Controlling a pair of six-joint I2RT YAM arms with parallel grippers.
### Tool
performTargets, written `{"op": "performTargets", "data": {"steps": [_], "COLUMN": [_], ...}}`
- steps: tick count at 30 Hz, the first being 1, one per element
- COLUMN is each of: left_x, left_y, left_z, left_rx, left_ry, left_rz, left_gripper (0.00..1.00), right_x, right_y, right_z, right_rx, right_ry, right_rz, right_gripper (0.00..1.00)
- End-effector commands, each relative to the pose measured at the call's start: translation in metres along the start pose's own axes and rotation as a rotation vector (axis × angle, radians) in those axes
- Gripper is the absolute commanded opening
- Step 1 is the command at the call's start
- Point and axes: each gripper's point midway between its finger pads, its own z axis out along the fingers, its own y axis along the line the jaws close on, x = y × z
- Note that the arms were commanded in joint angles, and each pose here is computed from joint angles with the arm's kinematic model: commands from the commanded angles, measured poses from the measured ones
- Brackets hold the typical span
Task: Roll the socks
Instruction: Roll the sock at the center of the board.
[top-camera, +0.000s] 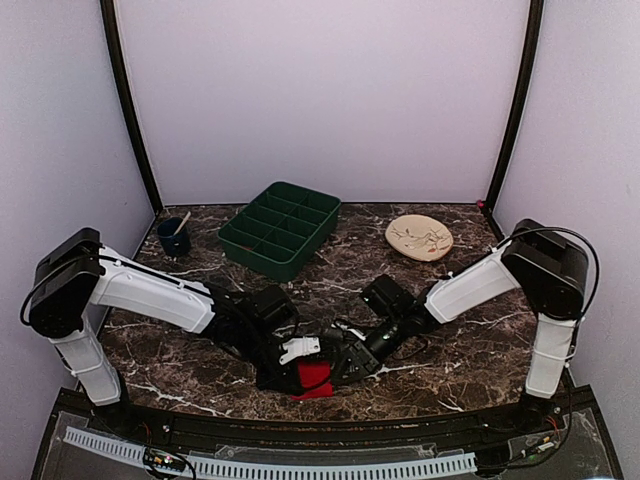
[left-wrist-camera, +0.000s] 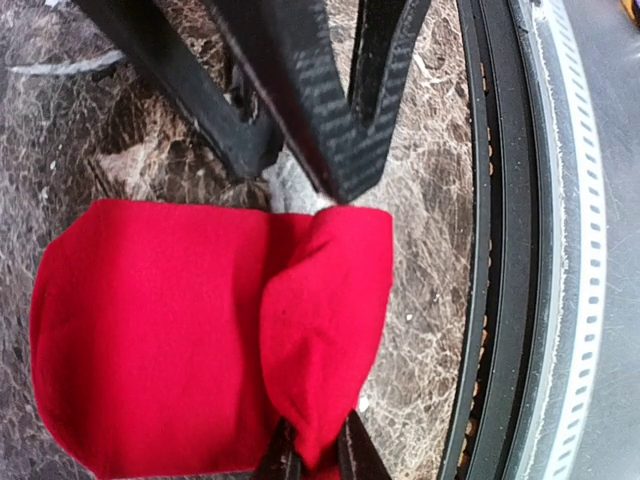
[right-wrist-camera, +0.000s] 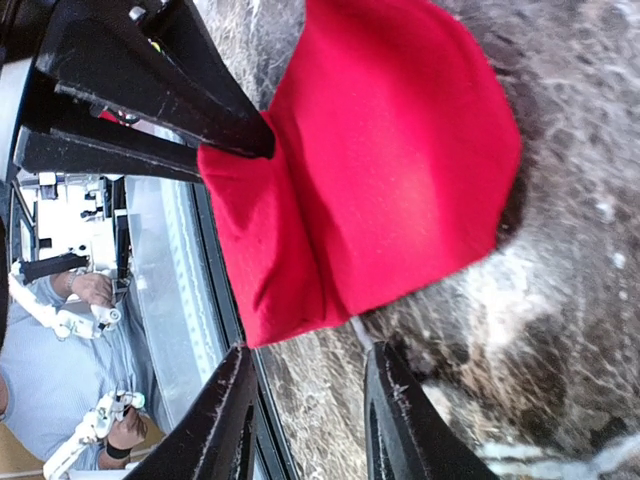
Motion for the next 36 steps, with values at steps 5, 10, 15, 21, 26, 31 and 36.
{"op": "performTargets", "data": {"steps": [5,10,15,21,26,31,36], "left_x": [0.022,0.020,0.020,0.022,0.022,0.023,0.024], "left_y": [0.000,0.000,-0.003,-0.004,-0.007,-0.006,-0.006], "left_z": [0.001,0.000,0.002,0.005,0.006,0.008,0.009], "left_rx": [0.090,0.153,0.220,0.275,0.332,0.351,0.368], "left_ry": [0.083,0.079,0.087,0.103,0.109,0.118,0.123], "left_rz": [-0.121,-0.171,-0.217,-0.265,-0.302,-0.319,-0.333], "left_gripper": [0.11,0.11,0.11,0.11,0.11,0.11,0.11], "right_x": [-0.001,0.001,-0.002,-0.005,-0.006,-0.001,0.002], "right_y": [-0.021,-0.029,-0.029,-0.019,0.002,0.022,0.037], "right_z": [-0.011,-0.020,-0.031,-0.040,-0.037,-0.024,-0.007], "right_rx": [0.139,0.219,0.309,0.418,0.484,0.509,0.502], "right_ry": [-0.067,-0.101,-0.149,-0.205,-0.220,-0.187,-0.137], "right_rz": [0.001,-0.020,-0.082,-0.206,-0.354,-0.492,-0.596], "right_gripper": [0.34,0.32,0.29,0.27,0.28,0.30,0.32]}}
